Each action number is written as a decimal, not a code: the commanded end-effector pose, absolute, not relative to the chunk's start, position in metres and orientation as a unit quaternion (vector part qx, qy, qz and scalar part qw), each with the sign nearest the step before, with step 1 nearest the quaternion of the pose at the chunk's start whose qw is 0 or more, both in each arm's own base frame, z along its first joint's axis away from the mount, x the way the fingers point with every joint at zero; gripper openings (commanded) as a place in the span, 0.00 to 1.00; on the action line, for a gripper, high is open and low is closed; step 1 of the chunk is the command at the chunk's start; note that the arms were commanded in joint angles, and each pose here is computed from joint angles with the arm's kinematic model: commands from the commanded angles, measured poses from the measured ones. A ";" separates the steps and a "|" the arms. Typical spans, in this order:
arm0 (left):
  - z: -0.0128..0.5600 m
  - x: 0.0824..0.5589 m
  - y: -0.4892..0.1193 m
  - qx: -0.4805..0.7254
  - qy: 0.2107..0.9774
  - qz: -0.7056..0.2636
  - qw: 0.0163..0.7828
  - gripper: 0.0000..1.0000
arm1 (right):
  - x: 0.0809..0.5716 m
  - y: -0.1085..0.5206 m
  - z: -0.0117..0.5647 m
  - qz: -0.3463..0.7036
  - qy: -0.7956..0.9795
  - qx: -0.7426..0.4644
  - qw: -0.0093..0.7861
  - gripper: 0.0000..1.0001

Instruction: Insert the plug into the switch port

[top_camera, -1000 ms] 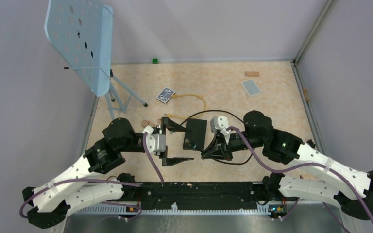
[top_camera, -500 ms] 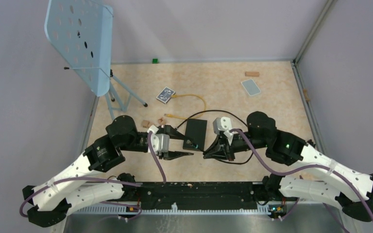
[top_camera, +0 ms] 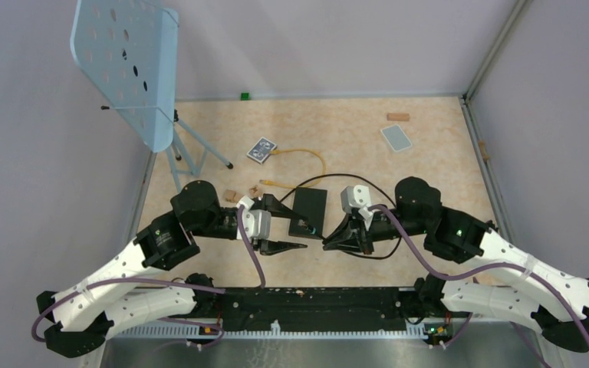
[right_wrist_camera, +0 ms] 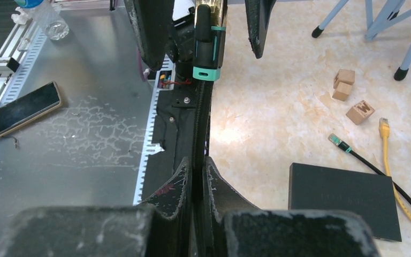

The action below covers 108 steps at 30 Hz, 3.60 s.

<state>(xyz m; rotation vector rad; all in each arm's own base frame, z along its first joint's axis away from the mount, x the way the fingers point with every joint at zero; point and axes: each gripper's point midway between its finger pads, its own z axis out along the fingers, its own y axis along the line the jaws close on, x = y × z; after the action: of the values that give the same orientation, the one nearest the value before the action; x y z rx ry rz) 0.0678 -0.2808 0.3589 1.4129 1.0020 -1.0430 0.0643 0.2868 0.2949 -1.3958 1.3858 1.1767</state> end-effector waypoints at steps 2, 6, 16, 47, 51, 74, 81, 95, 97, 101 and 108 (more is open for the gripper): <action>0.387 0.060 -0.280 0.584 0.385 -0.452 0.554 0.61 | 0.062 0.290 0.304 0.474 0.525 -0.564 0.427 0.00; 0.387 0.061 -0.280 0.583 0.387 -0.453 0.553 0.62 | 0.061 0.291 0.301 0.475 0.527 -0.566 0.420 0.00; 0.386 0.059 -0.281 0.585 0.385 -0.456 0.549 0.56 | 0.062 0.292 0.291 0.471 0.536 -0.572 0.405 0.00; 0.363 0.079 -0.280 0.471 0.440 -0.490 0.587 0.00 | 0.104 0.285 0.333 0.435 0.441 -0.464 0.633 0.54; 0.365 0.075 -0.270 0.423 0.425 -0.522 0.607 0.00 | 0.105 0.289 0.341 0.465 0.423 -0.424 0.652 0.54; 0.364 0.074 -0.267 0.413 0.418 -0.527 0.614 0.00 | 0.080 0.315 0.340 0.554 0.381 -0.404 0.620 0.39; 0.362 0.073 -0.267 0.415 0.421 -0.527 0.611 0.00 | 0.085 0.299 0.351 0.537 0.379 -0.379 0.651 0.46; 0.362 0.071 -0.267 0.420 0.418 -0.530 0.607 0.00 | 0.076 0.316 0.333 0.562 0.385 -0.409 0.607 0.35; 0.361 0.071 -0.267 0.421 0.419 -0.530 0.605 0.00 | 0.076 0.318 0.333 0.563 0.384 -0.409 0.607 0.32; 0.359 0.071 -0.267 0.421 0.422 -0.530 0.604 0.00 | 0.076 0.318 0.335 0.563 0.380 -0.408 0.610 0.17; 0.359 0.072 -0.267 0.418 0.424 -0.529 0.604 0.00 | 0.074 0.316 0.336 0.568 0.376 -0.404 0.610 0.13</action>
<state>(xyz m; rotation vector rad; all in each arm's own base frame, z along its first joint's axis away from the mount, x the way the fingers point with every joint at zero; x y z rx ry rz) 0.0729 -0.2688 0.3485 0.9852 1.0249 -1.2229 0.0811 0.3197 0.3173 -0.9592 0.9461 1.2895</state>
